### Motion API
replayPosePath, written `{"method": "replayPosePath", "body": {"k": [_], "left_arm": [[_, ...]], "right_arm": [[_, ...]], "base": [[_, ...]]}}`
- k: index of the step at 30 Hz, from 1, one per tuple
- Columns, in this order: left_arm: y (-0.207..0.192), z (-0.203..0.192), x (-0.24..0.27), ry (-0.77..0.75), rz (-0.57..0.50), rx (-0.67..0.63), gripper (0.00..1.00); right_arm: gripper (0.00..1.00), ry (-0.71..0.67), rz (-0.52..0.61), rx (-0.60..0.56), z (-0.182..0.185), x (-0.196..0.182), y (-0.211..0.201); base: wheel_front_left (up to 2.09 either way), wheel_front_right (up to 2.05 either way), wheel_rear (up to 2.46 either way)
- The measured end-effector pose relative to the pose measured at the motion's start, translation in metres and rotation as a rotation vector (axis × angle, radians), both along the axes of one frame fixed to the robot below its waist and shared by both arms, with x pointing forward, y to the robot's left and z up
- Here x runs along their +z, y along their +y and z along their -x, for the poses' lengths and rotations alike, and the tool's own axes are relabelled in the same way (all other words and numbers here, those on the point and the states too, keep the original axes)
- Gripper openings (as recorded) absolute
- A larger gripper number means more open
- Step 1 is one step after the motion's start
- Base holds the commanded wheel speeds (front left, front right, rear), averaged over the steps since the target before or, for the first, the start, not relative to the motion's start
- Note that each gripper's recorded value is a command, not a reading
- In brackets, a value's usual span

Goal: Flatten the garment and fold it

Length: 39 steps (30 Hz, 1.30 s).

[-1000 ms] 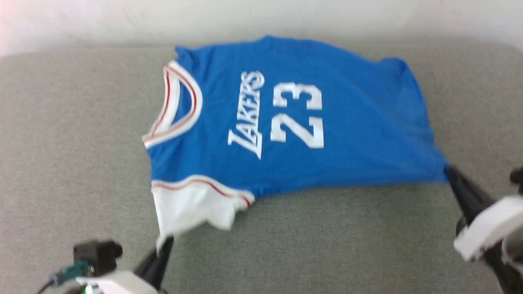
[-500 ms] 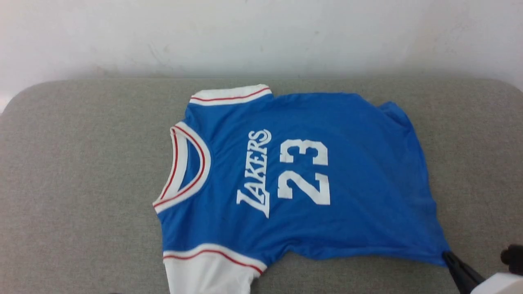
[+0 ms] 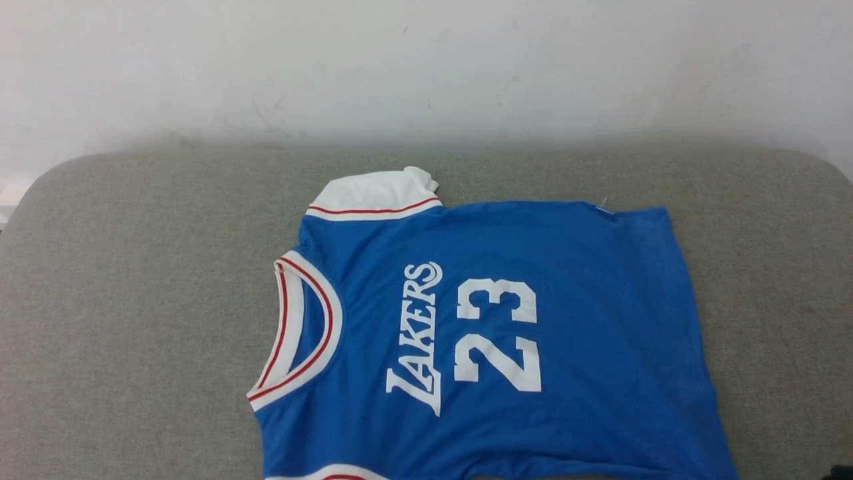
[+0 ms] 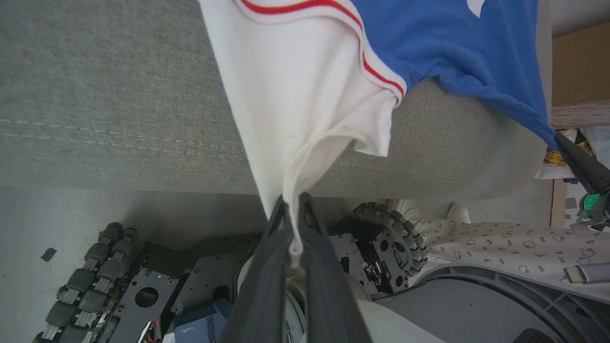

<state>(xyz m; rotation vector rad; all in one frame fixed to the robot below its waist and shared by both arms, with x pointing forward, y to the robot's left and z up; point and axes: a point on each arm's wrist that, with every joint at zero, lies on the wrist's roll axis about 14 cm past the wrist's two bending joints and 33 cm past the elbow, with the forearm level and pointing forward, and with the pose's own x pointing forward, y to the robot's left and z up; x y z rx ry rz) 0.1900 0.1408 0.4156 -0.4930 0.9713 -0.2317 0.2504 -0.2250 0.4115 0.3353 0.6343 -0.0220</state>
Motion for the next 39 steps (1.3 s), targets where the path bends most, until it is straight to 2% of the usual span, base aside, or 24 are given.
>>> {"method": "replayPosePath", "body": {"k": [5, 10, 14, 19, 25, 30, 39], "left_arm": [[0.002, 0.007, 0.005, -0.004, 0.016, 0.024, 0.00], [0.018, -0.013, 0.019, -0.123, -0.023, 0.081, 0.00], [0.023, -0.049, 0.041, -0.286, -0.060, 0.080, 0.00], [0.025, -0.102, 0.071, -0.490, -0.124, 0.059, 0.00], [0.022, -0.157, 0.086, -0.622, -0.184, 0.016, 0.00], [0.017, -0.198, 0.082, -0.662, -0.208, 0.001, 0.00], [0.009, -0.241, 0.031, -0.590, -0.239, -0.008, 0.00]], "right_arm": [[0.00, 0.014, -0.005, -0.005, 0.009, 0.000, 0.001], [0.00, -0.009, -0.011, -0.012, 0.005, 0.007, 0.003], [0.00, -0.057, 0.002, -0.017, -0.011, 0.018, -0.001], [0.00, -0.161, 0.050, -0.010, -0.050, 0.045, -0.012], [0.00, -0.233, 0.091, 0.011, -0.094, 0.062, -0.019], [0.00, -0.228, 0.117, 0.033, -0.123, 0.054, -0.022], [0.00, -0.101, 0.126, 0.105, -0.154, 0.004, -0.014]], "base": [[0.00, 0.00, 0.00], [0.00, 0.00, 0.00], [0.00, 0.00, 0.00], [0.00, 0.00, 0.00], [0.00, 0.00, 0.00], [0.00, 0.00, 0.00], [0.00, 0.00, 0.00]]}}
